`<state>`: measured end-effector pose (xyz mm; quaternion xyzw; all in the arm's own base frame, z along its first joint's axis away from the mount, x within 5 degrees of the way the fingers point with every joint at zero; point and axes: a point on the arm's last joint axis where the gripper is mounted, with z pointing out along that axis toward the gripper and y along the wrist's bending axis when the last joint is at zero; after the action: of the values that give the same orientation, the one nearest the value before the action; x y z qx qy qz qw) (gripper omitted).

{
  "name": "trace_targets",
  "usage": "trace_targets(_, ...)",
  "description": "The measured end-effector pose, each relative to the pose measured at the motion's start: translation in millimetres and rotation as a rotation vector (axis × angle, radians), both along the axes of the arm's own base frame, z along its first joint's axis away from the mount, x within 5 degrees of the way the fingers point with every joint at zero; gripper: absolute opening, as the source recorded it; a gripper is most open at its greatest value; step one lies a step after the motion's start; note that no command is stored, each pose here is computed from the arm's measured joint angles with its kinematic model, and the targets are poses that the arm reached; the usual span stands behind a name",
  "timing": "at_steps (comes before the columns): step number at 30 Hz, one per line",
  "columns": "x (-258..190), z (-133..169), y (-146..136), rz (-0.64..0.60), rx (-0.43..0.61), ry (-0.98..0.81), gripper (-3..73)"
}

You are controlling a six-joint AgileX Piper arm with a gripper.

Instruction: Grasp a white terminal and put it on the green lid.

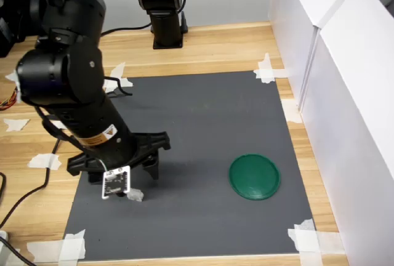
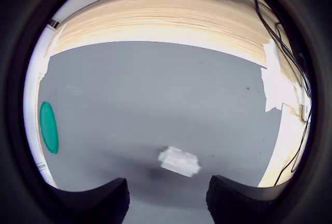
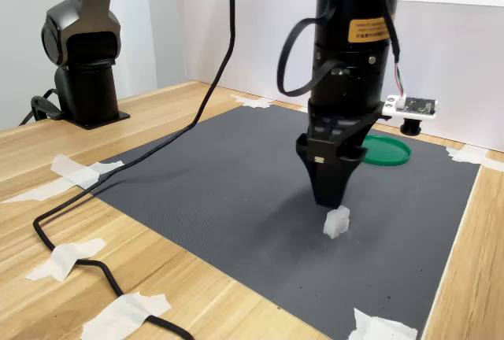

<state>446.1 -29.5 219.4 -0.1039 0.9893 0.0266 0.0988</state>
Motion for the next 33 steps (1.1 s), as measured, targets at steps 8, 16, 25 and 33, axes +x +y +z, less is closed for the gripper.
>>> trace_targets(8, -1.0, 0.1, -13.7, -0.022, -0.006, -0.001, 62.8)
trace_targets(16, 3.1, -5.9, -11.8, -0.022, 0.015, -0.016, 62.8)
trace_targets(25, 9.9, -28.1, -11.8, -0.022, 0.02, 0.002, 62.8)
trace_targets(33, 12.5, -32.2, -12.1, -0.02, 0.018, -0.01, 62.8)
